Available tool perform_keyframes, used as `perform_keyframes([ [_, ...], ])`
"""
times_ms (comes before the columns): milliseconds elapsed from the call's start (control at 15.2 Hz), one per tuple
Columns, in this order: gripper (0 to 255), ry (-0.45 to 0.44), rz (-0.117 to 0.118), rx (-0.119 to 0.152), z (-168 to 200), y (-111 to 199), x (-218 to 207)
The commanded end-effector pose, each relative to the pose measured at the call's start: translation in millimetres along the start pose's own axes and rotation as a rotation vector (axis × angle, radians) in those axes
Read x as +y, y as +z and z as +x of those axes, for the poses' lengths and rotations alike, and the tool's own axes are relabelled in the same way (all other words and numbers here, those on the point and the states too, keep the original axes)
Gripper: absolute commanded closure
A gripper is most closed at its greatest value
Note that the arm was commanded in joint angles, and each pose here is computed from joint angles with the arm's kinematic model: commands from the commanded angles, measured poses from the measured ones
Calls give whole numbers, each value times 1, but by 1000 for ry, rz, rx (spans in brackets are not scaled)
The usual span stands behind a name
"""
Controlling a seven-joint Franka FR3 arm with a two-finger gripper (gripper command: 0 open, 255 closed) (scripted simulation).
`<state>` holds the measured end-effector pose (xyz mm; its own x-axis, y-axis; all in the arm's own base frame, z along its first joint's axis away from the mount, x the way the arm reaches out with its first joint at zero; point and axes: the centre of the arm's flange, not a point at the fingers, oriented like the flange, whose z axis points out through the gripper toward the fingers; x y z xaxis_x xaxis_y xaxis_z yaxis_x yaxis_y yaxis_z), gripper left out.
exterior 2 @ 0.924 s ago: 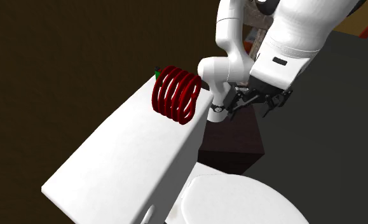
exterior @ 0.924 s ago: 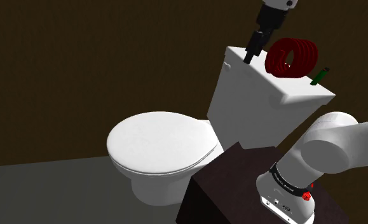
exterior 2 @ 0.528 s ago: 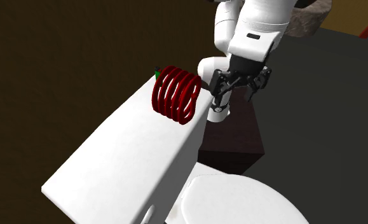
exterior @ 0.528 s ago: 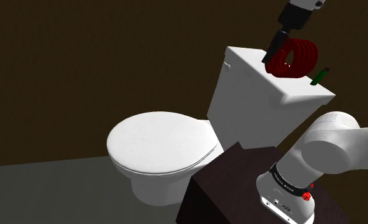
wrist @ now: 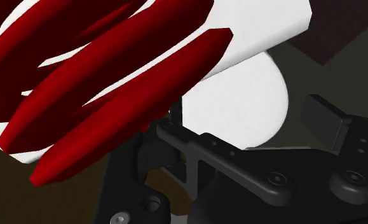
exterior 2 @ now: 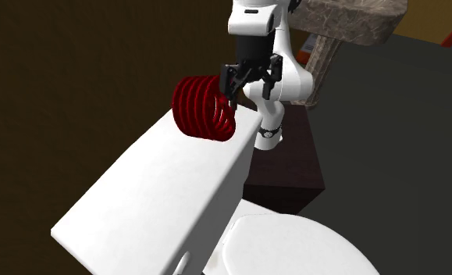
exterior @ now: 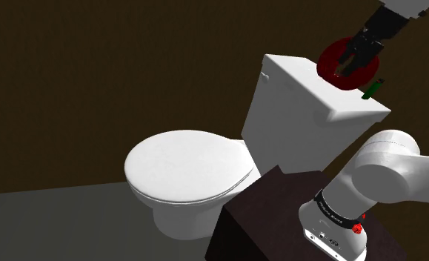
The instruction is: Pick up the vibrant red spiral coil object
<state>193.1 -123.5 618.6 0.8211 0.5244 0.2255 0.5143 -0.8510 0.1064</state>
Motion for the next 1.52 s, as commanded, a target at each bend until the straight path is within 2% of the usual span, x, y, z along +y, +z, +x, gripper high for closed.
perform_keyframes([
  [0, 0, -59, 17, 45, -36, -9, 12],
  [396, 0, -222, 41, 146, -112, -19, 63],
  [990, 0, -222, 41, 146, -121, 20, 58],
  [1056, 255, -222, 41, 146, -121, 20, 59],
  [1452, 255, -223, 41, 145, -116, 18, 57],
])
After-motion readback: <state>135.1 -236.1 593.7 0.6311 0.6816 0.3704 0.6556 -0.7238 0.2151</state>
